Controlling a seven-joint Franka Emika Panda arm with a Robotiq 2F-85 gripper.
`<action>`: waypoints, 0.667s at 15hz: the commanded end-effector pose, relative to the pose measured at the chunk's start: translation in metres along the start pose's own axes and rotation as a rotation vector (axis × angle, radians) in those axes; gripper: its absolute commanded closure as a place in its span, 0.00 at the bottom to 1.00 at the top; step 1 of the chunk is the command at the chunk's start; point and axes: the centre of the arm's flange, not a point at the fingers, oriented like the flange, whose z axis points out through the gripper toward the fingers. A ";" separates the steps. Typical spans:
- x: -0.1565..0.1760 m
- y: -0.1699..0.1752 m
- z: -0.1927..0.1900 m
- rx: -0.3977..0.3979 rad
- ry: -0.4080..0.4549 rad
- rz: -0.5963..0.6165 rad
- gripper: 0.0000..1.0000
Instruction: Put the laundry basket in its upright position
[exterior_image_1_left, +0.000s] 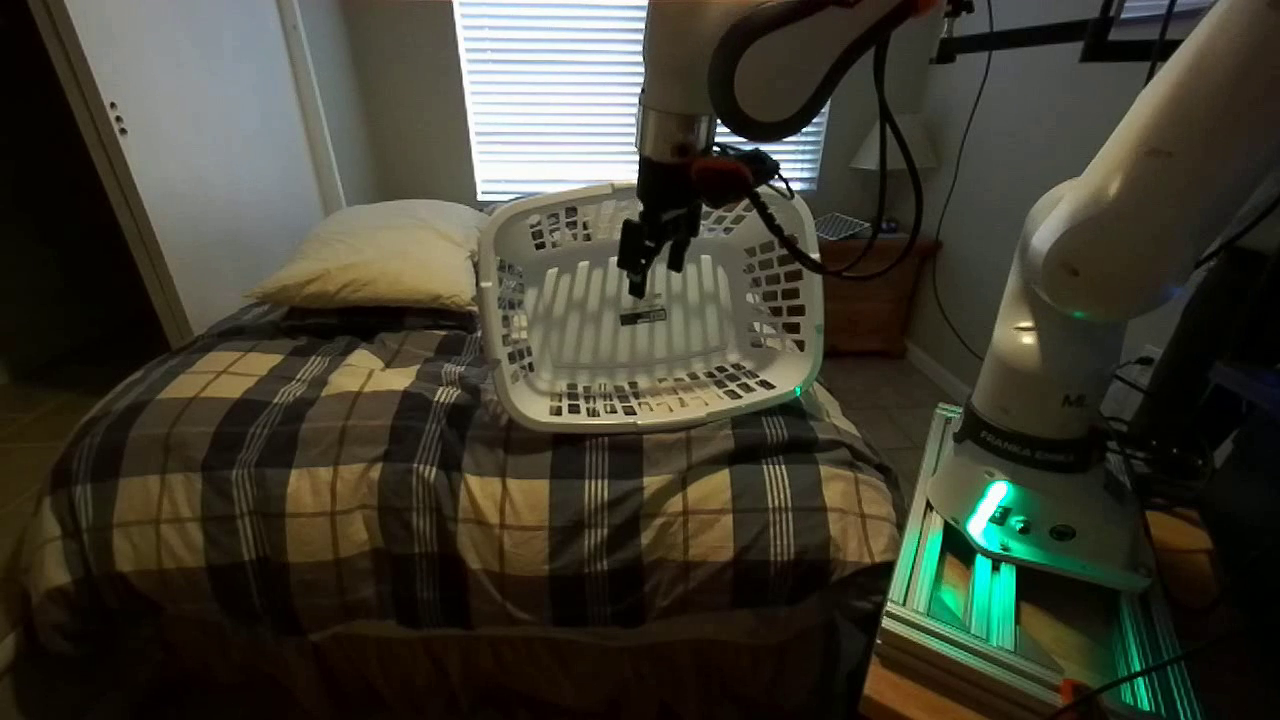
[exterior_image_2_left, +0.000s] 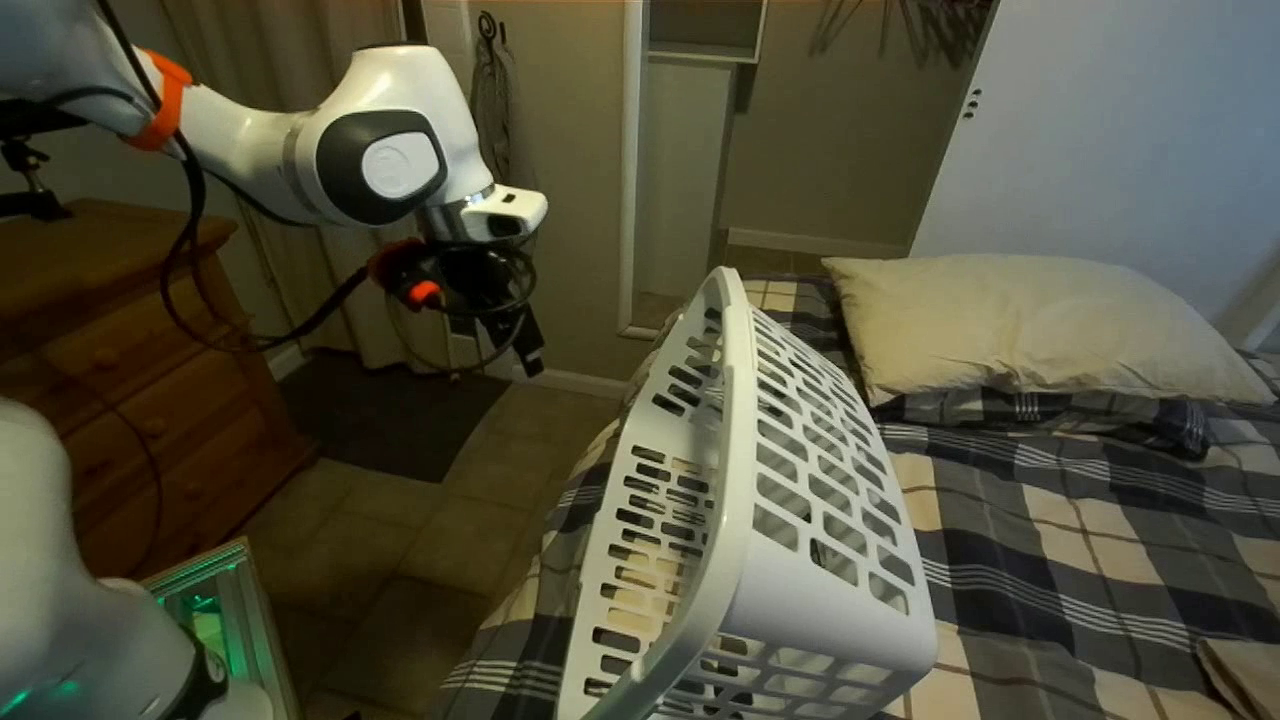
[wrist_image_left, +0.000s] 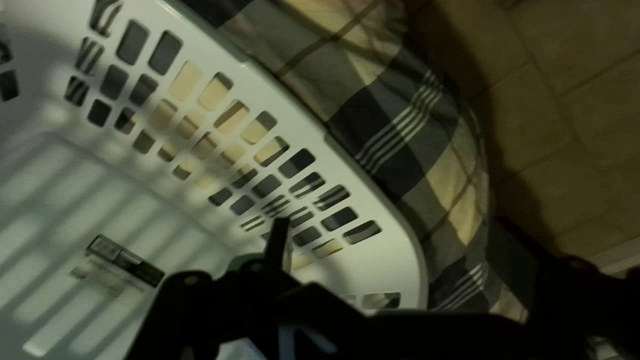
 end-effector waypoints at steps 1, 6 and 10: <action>0.008 0.045 -0.011 -0.138 0.064 -0.130 0.00; 0.024 0.087 -0.012 -0.325 0.110 -0.326 0.32; 0.043 0.106 -0.014 -0.439 0.199 -0.478 0.62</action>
